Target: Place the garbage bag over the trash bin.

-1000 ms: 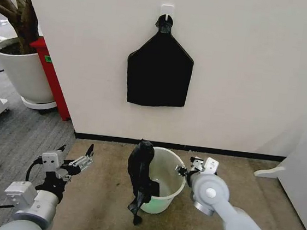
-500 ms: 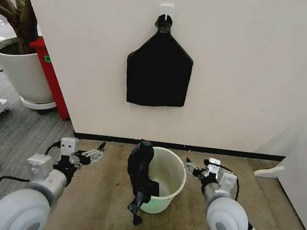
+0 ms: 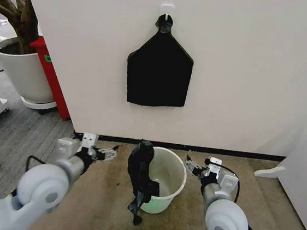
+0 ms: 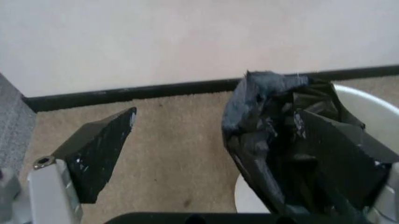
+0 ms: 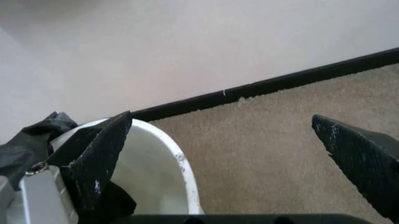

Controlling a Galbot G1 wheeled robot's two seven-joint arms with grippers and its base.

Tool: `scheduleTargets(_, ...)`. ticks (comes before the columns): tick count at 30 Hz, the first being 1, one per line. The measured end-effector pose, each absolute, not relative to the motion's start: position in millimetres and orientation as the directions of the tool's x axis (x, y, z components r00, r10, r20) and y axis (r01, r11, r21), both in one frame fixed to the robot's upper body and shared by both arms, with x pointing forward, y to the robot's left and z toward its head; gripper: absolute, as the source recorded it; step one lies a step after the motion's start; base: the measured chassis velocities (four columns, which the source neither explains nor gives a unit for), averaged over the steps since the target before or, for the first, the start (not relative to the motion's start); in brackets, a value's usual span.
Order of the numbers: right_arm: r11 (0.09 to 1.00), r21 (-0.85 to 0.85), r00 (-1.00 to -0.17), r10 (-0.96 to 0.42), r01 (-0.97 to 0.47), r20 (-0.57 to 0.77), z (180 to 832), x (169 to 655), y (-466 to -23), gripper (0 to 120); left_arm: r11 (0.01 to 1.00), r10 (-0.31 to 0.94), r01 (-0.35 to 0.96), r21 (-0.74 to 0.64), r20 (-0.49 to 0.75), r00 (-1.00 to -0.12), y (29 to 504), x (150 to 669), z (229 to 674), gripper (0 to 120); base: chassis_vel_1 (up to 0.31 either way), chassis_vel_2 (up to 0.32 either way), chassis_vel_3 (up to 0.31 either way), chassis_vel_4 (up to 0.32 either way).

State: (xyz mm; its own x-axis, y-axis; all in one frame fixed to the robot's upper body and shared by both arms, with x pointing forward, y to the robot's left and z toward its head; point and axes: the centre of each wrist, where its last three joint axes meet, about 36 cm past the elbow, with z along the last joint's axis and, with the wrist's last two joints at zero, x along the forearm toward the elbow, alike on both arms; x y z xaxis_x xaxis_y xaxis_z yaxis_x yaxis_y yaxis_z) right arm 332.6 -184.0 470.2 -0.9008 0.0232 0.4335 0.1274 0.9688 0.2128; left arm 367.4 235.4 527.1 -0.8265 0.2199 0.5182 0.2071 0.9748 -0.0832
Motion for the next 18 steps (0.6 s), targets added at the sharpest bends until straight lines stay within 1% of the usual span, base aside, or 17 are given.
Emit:
scheduleTargets(5, 0.967, 0.206, -0.894, 0.041, 0.147, 0.447, 466, 334, -185, 100, 0.976, 0.202, 0.209, -0.058, 0.594, -0.779, 207, 385, 516, 100, 0.000, 0.000, 0.000, 0.000)
scheduleTargets(10, 0.966, 0.205, -0.888, 0.051, 0.161, 0.457, 462, 338, -185, 100, 0.981, 0.166, 0.194, -0.027, 0.645, -0.746, 195, 394, 500, 100, 0.000, 0.000, 0.000, 0.000)
scheduleTargets(18, 0.962, 0.212, -0.881, 0.055, 0.173, 0.469, 457, 339, -182, 100, 0.981, 0.163, 0.190, -0.035, 0.682, -0.713, 179, 405, 478, 100, 0.000, 0.000, 0.000, 0.000)
